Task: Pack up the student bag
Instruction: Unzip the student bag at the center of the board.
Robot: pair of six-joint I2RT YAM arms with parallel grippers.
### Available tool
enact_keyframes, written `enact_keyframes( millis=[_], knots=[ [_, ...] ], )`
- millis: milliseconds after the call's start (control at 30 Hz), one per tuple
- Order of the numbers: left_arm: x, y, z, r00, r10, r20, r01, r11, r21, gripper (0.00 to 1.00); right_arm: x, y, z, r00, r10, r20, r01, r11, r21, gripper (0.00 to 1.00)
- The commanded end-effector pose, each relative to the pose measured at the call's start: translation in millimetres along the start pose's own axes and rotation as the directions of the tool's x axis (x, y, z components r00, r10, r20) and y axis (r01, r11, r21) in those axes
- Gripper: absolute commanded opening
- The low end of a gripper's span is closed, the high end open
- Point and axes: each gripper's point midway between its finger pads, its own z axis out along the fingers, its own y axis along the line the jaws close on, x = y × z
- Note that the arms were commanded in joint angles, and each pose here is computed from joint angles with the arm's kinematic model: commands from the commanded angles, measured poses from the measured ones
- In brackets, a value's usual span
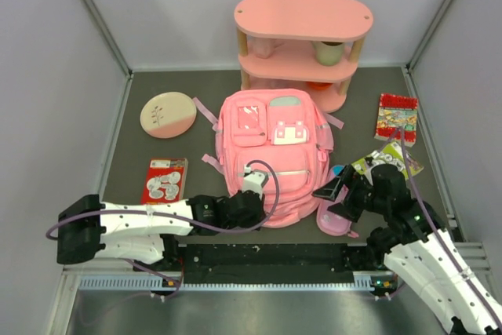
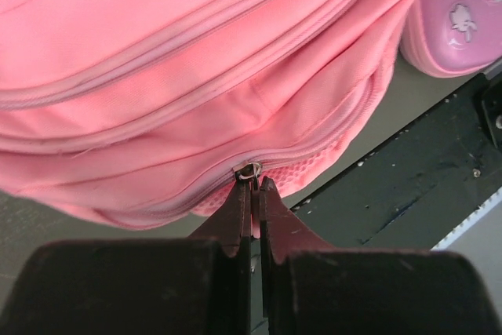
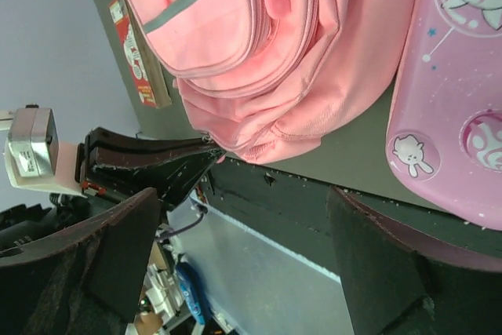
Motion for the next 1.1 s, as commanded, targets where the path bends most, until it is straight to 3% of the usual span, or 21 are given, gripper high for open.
enact_keyframes(
  millis=[0,133,367,567,667,700,800,1067],
  knots=[
    [-24.6,-43.8,3.3,0.996,0.043,0.084,-0.057,0.984,0.166,0.0,15.7,10.4,8.9,0.998,0.001,-0.057,-0.002,1.0,-0.024,0.85],
    [-29.3,-57.1,4.5,0.994,0.072,0.081,-0.086,0.977,0.194,0.0,32.1,18.7,33.9,0.995,0.008,-0.095,-0.01,1.0,-0.02,0.81],
    [-31.6,-61.6,3.2,0.993,0.081,0.088,-0.098,0.974,0.204,0.0,27.6,33.0,69.3,0.998,0.046,-0.043,-0.046,0.999,-0.01,0.75],
    [-34.7,-62.3,-6.5,0.988,0.112,0.104,-0.133,0.965,0.225,0.0,21.1,33.7,99.2,0.999,0.035,-0.019,-0.035,0.999,0.031,0.61],
    [-36.0,-59.1,-9.8,0.987,0.119,0.112,-0.141,0.966,0.218,0.0,21.0,34.0,111.1,0.999,-0.004,-0.034,0.006,0.998,0.066,0.48],
    [-37.3,-58.3,-10.6,0.986,0.118,0.119,-0.142,0.966,0.216,0.0,20.1,33.1,113.3,0.999,-0.028,-0.035,0.031,0.997,0.072,0.24],
    [-38.7,-53.1,-13.8,0.984,0.126,0.129,-0.15,0.968,0.2,0.0,13.6,33.9,115.8,0.997,-0.07,-0.01,0.071,0.994,0.083,0.0],
    [-33.9,12.2,-20.2,0.988,0.06,0.143,-0.052,0.997,-0.061,0.0,-41.1,44.7,80.7,0.968,-0.192,0.164,0.176,0.978,0.11,0.0]
  ],
)
